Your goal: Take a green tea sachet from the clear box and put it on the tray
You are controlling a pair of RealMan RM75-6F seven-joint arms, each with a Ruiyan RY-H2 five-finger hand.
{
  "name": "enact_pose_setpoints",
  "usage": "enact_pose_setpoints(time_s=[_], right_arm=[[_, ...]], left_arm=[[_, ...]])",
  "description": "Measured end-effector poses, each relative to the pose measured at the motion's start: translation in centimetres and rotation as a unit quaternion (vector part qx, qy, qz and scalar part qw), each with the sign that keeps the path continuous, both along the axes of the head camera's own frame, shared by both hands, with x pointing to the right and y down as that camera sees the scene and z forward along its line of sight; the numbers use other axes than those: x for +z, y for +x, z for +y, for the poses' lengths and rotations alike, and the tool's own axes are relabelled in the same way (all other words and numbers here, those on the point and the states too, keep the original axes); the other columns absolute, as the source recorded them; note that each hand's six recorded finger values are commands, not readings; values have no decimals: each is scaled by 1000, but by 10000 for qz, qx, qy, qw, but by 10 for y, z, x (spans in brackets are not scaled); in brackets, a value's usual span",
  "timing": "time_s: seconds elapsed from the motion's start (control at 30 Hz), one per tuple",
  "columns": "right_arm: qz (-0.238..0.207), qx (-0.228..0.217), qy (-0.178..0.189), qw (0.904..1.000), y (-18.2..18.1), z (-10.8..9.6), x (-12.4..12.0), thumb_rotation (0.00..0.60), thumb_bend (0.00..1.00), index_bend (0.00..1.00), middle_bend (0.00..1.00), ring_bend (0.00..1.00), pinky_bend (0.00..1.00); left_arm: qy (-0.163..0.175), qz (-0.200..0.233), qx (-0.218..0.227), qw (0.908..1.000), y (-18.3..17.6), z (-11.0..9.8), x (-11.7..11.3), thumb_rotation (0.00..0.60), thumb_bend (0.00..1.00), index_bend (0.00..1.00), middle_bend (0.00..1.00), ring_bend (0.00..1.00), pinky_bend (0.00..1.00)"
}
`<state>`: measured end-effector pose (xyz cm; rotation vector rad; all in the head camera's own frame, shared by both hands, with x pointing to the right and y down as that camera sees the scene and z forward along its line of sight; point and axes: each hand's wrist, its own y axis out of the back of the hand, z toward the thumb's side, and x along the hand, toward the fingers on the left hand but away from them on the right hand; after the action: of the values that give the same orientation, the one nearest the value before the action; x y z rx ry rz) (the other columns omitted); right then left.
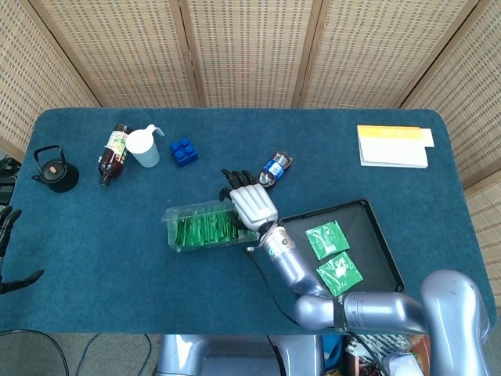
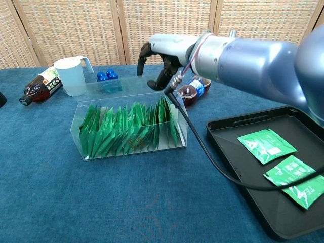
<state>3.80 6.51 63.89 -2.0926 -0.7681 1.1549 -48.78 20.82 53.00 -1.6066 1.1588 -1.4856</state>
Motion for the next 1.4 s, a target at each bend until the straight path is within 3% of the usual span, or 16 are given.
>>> enact_pose_setpoints(time_s=[0.57, 0.97, 1.4], right_arm=[[54, 123, 200, 9997, -37, -27, 2, 600, 634, 393, 0, 0, 0], [386, -11, 130, 9992, -67, -25, 26, 600, 785, 397, 0, 0, 0], [600, -65, 77, 9981, -66, -23, 33, 600, 883, 628, 0, 0, 0]], left_arm=[[-92, 113, -126, 9998, -7, -5, 2, 600, 103, 0, 0, 0, 0], [-148, 163, -213, 9995, -12, -8, 5, 600, 103, 0, 0, 0, 0], [-175, 173, -201, 9995, -12, -8, 6, 600, 103, 0, 0, 0, 0]])
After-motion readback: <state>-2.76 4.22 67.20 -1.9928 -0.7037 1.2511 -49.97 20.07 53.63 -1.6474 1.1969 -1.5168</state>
